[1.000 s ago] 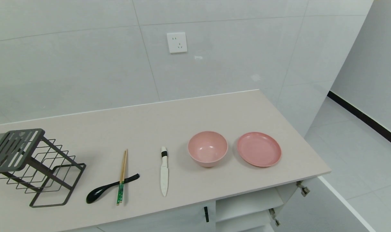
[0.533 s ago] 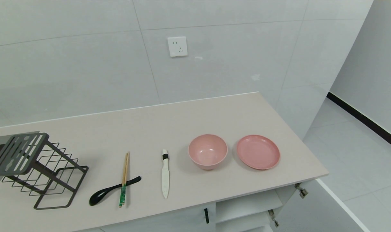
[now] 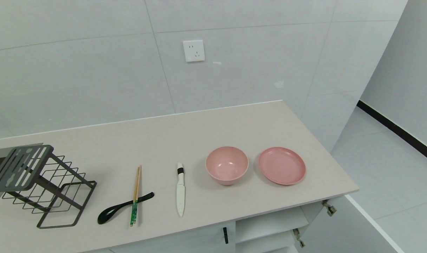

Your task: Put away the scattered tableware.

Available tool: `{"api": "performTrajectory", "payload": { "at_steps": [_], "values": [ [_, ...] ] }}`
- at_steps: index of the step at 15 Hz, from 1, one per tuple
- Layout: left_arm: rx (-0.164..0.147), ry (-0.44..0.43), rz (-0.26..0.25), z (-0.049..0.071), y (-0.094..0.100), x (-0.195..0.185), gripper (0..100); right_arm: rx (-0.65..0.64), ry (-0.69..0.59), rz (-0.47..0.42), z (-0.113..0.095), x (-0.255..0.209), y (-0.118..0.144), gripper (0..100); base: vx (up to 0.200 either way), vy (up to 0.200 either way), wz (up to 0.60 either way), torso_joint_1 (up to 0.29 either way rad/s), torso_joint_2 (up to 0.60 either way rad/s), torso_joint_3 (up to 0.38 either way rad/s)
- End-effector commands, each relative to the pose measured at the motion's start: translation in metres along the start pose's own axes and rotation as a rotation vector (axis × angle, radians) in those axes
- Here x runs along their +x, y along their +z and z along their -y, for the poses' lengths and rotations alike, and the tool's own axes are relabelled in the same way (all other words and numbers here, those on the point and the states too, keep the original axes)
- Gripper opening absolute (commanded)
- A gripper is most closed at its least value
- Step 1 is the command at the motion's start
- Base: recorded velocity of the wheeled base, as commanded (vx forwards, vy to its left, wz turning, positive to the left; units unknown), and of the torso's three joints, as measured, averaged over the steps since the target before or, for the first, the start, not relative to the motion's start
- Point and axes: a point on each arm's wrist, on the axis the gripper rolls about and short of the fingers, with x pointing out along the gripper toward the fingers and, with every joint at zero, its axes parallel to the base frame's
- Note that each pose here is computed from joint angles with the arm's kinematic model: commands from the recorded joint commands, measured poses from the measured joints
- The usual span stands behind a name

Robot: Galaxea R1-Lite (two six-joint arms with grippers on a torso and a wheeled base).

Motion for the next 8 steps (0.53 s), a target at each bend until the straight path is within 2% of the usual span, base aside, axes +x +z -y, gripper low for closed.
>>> {"api": "performTrajectory", "payload": {
  "at_steps": [1,8],
  "values": [
    [-0.002,0.001,-0.001,0.0,0.0001,0.0001,100,0.0,0.001,0.001,0.0,0.0,0.0001,100,0.2,0.0,0.0,-0.002,0.0,0.007],
    [0.0,0.001,-0.001,0.0,0.0001,0.0001,100,-0.003,0.003,0.001,-0.0001,0.0,0.0001,100,0.0,0.0,0.0,0.0,0.0,0.0]
  ]
}}
